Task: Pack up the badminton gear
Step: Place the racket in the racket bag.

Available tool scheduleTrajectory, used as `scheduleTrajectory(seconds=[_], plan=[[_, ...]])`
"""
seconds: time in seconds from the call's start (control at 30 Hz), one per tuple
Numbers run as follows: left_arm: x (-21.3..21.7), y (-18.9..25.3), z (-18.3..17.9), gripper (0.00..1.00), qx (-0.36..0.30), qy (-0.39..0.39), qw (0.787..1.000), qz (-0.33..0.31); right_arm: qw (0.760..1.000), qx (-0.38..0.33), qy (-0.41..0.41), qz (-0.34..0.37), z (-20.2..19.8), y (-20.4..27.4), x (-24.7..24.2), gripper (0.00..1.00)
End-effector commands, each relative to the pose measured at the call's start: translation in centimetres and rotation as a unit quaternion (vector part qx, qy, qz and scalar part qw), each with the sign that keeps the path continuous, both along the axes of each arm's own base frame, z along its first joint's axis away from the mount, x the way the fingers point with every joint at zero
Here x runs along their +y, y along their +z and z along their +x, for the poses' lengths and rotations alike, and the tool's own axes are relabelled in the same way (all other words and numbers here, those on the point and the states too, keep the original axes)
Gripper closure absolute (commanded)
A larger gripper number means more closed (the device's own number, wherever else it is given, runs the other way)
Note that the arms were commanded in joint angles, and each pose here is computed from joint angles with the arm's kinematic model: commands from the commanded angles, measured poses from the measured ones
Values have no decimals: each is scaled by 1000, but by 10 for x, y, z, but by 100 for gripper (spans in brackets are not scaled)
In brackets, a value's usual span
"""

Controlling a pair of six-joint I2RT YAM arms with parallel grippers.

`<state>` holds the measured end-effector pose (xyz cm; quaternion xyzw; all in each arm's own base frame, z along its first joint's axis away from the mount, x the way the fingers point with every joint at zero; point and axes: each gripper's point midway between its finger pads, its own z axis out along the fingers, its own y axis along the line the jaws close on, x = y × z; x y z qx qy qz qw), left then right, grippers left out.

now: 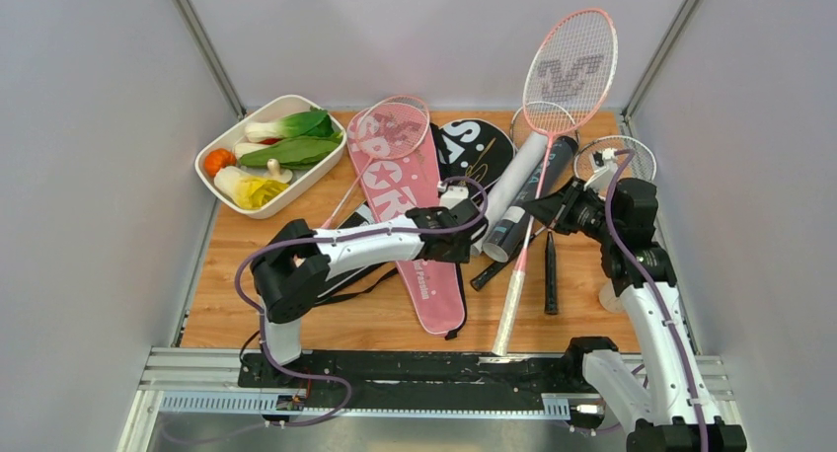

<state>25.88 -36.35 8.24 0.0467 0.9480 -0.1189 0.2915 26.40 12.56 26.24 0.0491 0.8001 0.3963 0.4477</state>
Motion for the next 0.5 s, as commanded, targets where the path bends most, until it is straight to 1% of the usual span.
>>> scheduleTrajectory(seconds=[0.0, 0.13, 0.23, 0.4, 0.47], plan=[[0, -9, -21, 47, 8, -2, 999, 31, 999, -46, -17, -11, -1, 27, -5, 100], [-9, -29, -32, 47, 18, -20, 999, 37, 998, -56, -20, -14, -6, 32, -7, 100], [-7, -42, -41, 46, 24, -31, 998, 54, 998, -60, -26, -18, -7, 33, -9, 100], [8, -65, -47, 46, 43, -38, 992, 115, 997, -66, -34, -20, -11, 34, -11, 100], [11, -70, -48, 47, 47, -41, 990, 130, 997, -67, -38, -22, -11, 33, -13, 100]])
